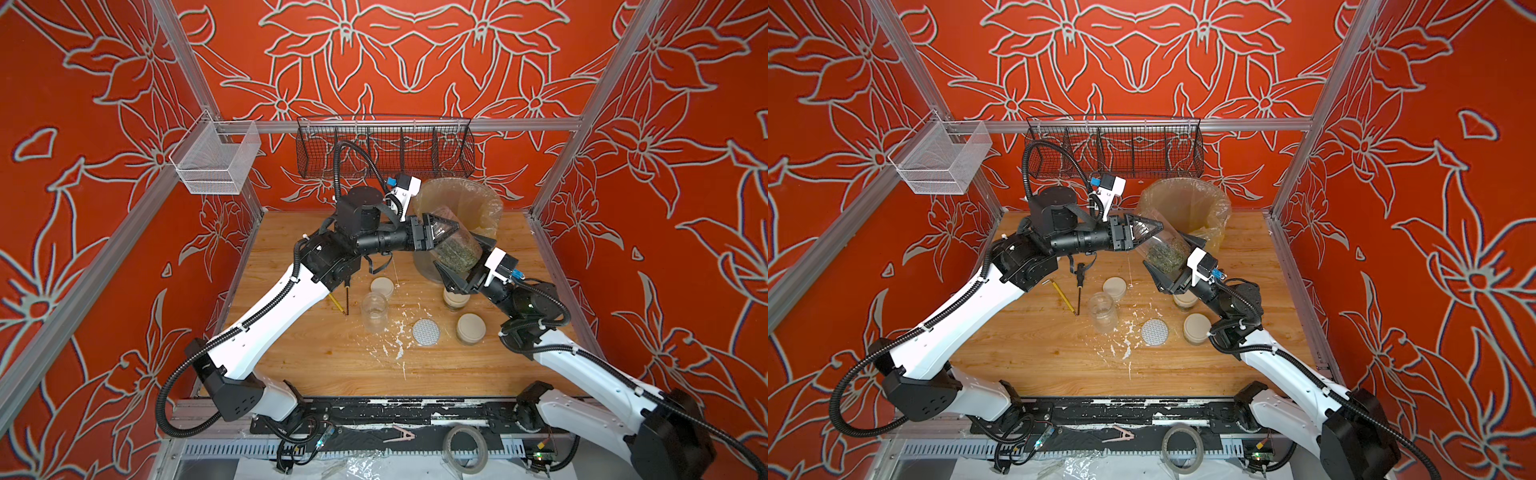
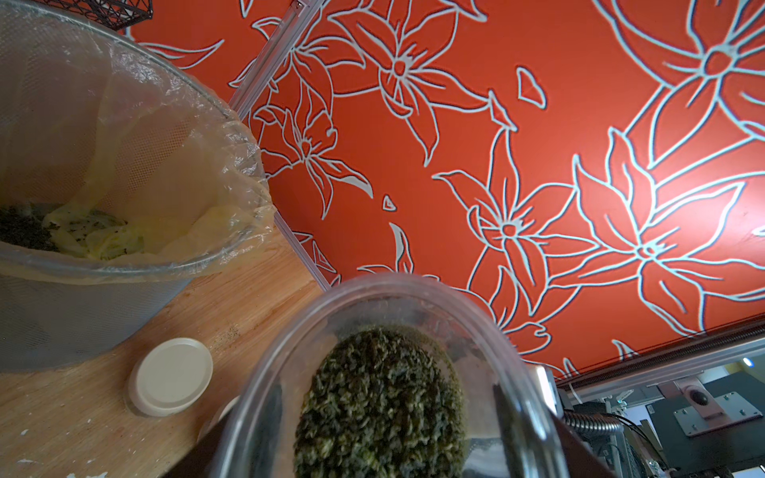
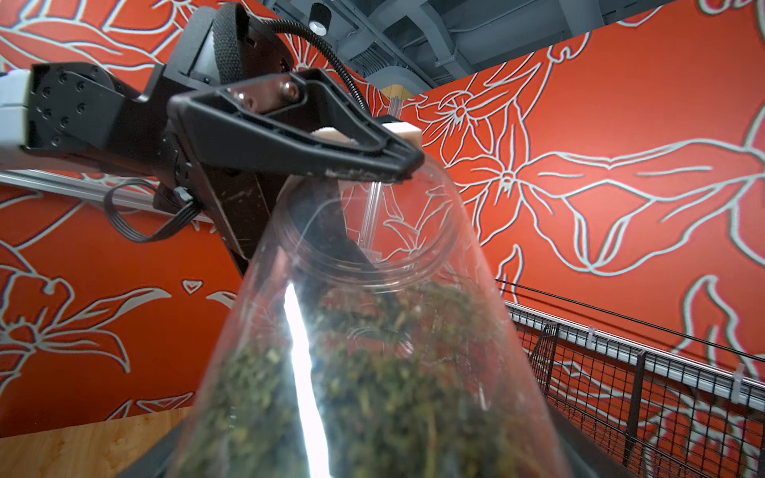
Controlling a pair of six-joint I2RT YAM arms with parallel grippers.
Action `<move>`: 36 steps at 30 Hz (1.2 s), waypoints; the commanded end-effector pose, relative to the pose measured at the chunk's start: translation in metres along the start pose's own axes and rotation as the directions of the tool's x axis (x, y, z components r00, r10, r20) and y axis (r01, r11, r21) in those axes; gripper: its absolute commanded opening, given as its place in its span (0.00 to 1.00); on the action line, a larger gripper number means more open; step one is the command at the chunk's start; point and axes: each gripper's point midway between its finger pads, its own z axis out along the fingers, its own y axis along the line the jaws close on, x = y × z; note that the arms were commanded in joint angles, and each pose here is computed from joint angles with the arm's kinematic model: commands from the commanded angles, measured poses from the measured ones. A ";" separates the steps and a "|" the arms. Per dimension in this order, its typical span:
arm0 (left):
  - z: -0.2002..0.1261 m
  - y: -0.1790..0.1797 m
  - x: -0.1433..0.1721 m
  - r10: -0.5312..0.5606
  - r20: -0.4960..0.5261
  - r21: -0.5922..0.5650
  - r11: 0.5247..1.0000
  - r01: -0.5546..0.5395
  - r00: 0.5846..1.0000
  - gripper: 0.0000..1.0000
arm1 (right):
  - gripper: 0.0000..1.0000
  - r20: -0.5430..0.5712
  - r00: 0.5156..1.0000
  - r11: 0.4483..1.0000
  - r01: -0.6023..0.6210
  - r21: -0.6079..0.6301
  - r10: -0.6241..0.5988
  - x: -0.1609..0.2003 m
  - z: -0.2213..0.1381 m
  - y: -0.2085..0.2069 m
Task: Empty moldy tea leaves from jars
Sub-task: Adjust the jar.
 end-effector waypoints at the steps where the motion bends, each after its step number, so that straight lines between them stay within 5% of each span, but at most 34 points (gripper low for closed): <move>1: -0.008 -0.016 -0.016 0.023 0.051 0.049 0.998 -0.026 0.998 0.55 | 0.95 0.090 0.995 0.999 0.032 0.004 -0.032 -0.030 -0.001 0.001; 13: -0.006 -0.018 -0.015 0.011 0.040 0.069 0.998 -0.013 0.999 0.57 | 0.65 0.075 0.997 0.998 0.017 -0.056 -0.012 -0.029 0.006 0.008; 17: -0.008 -0.018 -0.017 0.035 0.048 0.059 0.998 -0.037 0.998 0.98 | 0.60 0.074 0.997 1.000 0.002 -0.026 0.000 -0.033 0.006 0.002; 29: -0.068 -0.007 -0.042 0.236 0.241 -0.206 0.960 -0.188 0.941 0.97 | 0.44 0.016 1.000 0.982 0.001 0.189 -0.004 -0.045 0.004 -0.035; 36: -0.090 -0.008 -0.029 0.372 0.200 -0.258 0.912 -0.317 0.906 0.97 | 0.43 -0.153 0.988 0.946 0.044 0.321 0.006 -0.035 0.015 -0.069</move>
